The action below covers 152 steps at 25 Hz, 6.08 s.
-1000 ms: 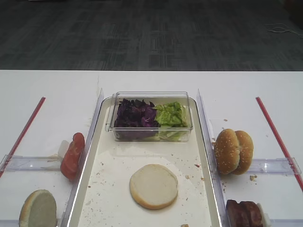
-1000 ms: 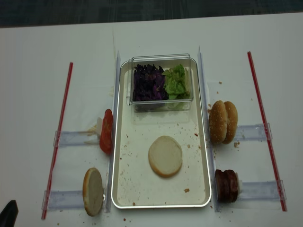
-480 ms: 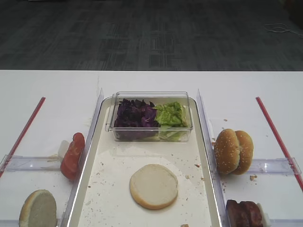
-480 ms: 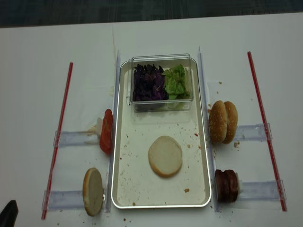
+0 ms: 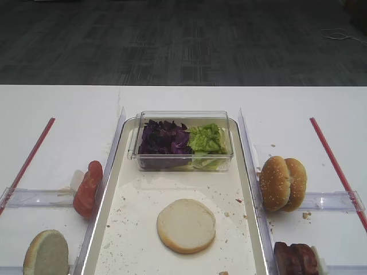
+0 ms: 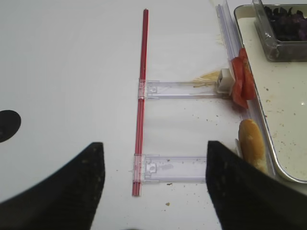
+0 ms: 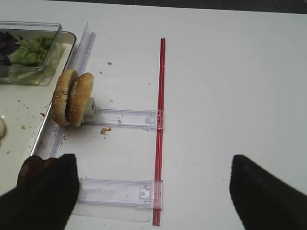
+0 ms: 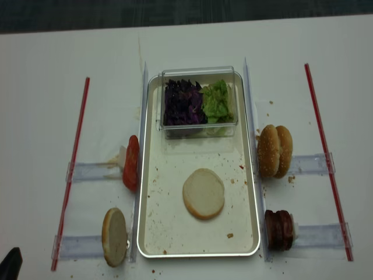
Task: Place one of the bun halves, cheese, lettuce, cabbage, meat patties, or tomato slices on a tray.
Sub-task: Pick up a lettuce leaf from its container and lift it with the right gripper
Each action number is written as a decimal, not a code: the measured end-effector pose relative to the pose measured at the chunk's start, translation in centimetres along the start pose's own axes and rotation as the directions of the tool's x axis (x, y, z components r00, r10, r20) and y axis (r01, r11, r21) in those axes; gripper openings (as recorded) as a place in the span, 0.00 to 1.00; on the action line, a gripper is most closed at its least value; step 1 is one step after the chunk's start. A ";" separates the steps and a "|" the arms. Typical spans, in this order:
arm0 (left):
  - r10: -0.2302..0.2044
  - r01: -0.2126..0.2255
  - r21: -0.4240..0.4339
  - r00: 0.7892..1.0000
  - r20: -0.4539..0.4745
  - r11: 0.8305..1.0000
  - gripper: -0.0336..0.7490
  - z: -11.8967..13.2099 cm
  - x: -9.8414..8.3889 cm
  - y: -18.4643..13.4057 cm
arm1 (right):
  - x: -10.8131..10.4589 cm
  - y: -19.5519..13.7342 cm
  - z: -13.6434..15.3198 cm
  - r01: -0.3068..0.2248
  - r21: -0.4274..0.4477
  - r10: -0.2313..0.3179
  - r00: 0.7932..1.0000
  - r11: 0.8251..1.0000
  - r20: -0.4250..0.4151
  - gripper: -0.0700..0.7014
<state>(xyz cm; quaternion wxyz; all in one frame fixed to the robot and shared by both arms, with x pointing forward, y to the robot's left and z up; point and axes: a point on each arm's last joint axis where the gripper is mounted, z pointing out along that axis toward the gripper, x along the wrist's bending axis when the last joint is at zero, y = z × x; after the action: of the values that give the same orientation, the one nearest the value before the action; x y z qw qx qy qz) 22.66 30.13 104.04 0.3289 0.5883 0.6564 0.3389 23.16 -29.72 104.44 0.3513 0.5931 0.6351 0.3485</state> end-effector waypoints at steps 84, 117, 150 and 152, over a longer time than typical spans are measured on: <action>0.000 0.000 0.000 1.000 0.000 1.000 0.60 0.0 0.0 0.0 | -1.3 15.2 38.4 0.040 0.836 0.020 0.998 0.548 -0.060 0.95; 0.000 0.000 0.000 1.000 0.000 1.000 0.60 0.0 0.0 0.0 | 16.3 18.0 39.3 0.351 0.701 -0.088 0.920 0.621 -0.382 0.95; 0.000 0.000 0.000 1.000 0.000 1.000 0.60 0.0 0.0 0.0 | 21.0 12.7 41.8 0.471 0.715 -0.168 0.875 0.517 -0.454 0.15; 0.000 0.000 0.000 1.000 0.000 1.000 0.60 0.0 0.0 0.0 | 21.0 12.7 41.8 0.472 0.715 -0.172 0.875 0.516 -0.453 0.15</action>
<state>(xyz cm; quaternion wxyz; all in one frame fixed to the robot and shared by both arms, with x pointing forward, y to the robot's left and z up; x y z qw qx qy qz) 22.66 30.13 104.04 0.3289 0.5883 0.6564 0.3389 64.51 -7.03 93.32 -0.0085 0.4896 0.8709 0.0412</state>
